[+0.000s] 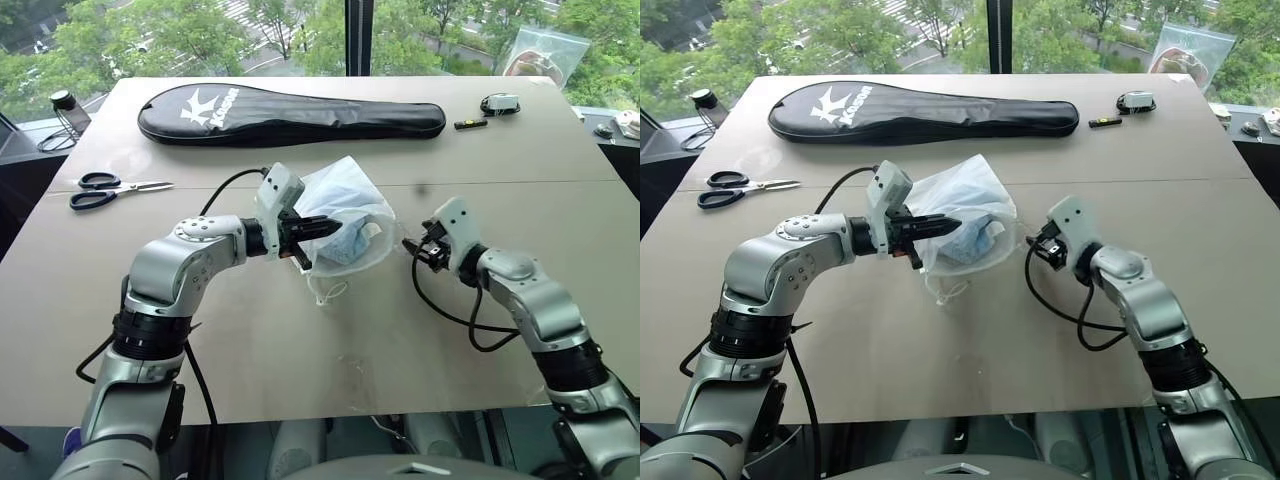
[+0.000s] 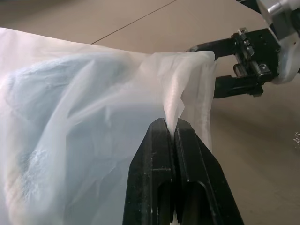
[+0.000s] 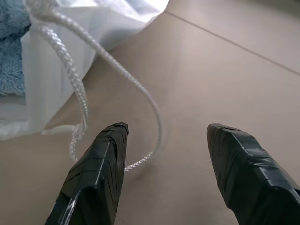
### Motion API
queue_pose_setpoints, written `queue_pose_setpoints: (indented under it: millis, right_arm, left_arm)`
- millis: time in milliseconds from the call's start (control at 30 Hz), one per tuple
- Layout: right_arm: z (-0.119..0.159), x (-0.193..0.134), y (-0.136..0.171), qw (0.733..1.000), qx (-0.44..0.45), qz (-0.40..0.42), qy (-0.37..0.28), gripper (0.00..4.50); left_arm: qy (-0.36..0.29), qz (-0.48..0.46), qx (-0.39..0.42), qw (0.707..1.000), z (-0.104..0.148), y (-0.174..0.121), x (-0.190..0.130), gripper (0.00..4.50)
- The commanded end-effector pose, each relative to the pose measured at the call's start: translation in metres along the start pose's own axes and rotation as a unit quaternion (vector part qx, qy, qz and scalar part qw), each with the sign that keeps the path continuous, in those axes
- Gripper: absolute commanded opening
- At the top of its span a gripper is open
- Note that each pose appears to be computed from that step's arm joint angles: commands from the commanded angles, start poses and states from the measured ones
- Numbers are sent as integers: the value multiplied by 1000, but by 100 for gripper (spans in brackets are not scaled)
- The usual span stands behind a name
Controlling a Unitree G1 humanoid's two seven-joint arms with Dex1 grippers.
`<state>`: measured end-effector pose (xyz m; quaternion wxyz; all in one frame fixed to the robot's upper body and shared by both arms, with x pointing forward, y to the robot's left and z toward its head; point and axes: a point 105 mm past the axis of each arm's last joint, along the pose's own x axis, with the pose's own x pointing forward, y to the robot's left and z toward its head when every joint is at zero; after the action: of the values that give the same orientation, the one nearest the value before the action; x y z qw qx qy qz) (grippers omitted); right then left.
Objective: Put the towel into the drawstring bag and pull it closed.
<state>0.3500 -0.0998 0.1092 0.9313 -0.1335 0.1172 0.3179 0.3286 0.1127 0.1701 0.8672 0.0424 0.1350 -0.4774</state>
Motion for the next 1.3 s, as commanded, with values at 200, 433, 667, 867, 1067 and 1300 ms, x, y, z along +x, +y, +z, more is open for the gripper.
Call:
queue_pose_setpoints:
  millis: [200, 433, 667, 867, 1067, 1300]
  right_arm:
    - [8, 40, -9, 993, -80, -85, -32, 288]
    - [-1, 28, -37, 971, -45, -224, -65, 75]
    - [17, -17, -42, 962, -42, -252, -99, 5]
    - [41, -31, -13, 978, 7, -169, -121, 5]
    - [44, -30, 10, 987, 66, -94, -111, 0]
    - [41, -32, 10, 989, 80, -82, -98, 0]
  left_arm:
    - [-11, 2, 26, 1000, 6, -7, -2, 0]
    - [-30, 15, 52, 998, 9, -7, -2, 0]
    - [-39, 47, 118, 991, 24, 22, -3, 0]
    - [-43, 37, 172, 983, 40, 44, 0, 0]
    - [-68, -16, 86, 994, 39, 31, -18, 217]
    - [-68, 24, -35, 997, 13, 33, -83, 405]
